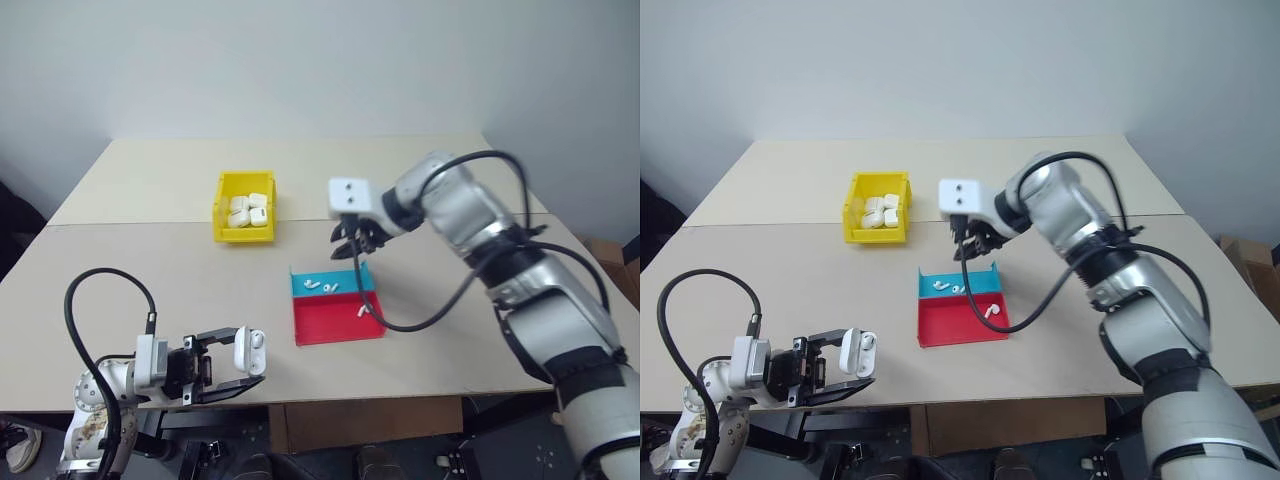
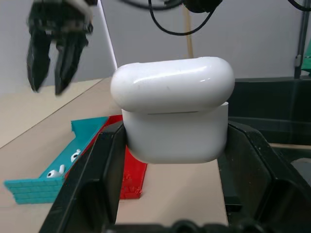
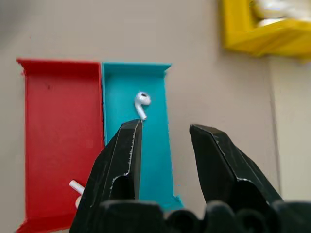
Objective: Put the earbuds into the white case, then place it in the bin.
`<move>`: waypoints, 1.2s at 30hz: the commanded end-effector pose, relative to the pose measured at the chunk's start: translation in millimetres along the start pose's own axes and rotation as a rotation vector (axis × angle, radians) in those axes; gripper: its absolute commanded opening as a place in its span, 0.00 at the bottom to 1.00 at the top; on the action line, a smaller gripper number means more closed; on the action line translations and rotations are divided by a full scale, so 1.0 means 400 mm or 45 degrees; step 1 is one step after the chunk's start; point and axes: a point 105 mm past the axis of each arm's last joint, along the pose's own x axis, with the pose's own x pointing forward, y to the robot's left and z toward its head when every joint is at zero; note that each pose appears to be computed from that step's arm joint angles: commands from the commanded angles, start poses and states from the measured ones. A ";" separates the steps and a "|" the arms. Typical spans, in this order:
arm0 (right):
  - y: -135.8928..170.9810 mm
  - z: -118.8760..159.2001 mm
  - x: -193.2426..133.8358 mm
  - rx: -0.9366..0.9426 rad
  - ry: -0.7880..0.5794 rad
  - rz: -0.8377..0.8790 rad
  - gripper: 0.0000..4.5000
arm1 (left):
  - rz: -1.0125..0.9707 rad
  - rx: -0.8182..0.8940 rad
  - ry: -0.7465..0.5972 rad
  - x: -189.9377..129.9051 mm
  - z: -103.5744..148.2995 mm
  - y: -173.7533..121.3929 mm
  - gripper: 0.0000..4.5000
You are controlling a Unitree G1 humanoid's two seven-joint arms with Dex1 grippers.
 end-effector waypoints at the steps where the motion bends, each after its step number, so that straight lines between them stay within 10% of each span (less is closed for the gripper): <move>1: -0.033 0.021 0.011 -0.134 0.088 -0.007 0.44 | 0.032 0.070 -0.021 0.013 0.019 -0.008 0.62; 36: 0.006 0.010 0.208 -0.296 0.186 0.062 0.44 | 0.170 0.118 0.007 0.024 0.020 -0.034 0.62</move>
